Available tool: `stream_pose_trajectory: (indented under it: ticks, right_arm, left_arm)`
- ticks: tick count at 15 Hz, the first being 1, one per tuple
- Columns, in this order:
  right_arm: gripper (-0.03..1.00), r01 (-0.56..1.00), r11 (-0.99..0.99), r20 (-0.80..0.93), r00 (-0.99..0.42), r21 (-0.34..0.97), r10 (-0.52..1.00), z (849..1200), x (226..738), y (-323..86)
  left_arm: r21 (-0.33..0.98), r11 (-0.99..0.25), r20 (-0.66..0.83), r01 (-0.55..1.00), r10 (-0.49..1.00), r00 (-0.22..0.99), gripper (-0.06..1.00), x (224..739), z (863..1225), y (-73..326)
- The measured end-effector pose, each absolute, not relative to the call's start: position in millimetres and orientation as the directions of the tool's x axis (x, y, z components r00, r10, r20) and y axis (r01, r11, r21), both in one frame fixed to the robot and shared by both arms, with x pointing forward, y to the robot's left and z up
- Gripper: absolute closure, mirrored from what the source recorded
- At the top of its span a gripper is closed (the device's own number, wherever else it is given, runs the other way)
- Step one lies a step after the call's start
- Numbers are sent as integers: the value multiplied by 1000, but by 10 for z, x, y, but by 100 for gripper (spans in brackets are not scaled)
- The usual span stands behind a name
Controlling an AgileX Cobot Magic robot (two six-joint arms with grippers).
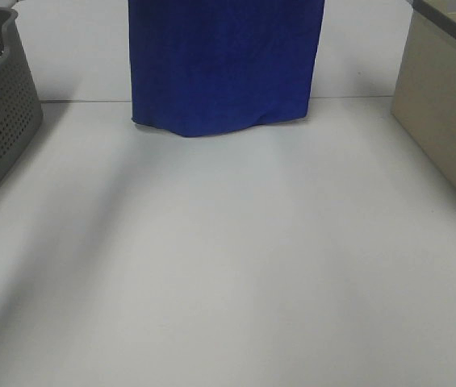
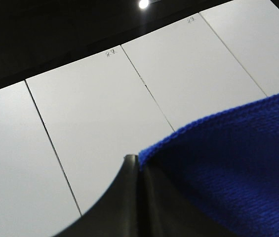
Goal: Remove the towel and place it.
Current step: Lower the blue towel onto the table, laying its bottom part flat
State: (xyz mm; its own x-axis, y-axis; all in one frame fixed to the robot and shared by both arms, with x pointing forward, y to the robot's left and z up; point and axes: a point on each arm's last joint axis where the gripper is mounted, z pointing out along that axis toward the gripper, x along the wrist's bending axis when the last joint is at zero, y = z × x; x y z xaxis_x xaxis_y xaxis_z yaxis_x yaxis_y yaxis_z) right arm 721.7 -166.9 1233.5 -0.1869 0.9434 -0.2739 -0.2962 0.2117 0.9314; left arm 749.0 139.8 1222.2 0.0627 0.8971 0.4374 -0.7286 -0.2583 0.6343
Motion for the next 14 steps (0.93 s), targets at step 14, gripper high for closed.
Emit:
stream_pose_trajectory:
  ticks: [14]
  right_arm:
    - [95, 225, 256, -153, -392, 940, 907, 12525, 6573, -1763]
  left_arm:
    - [888, -409, 355, 212, 901, 250, 94, 6764, 12397, 1174]
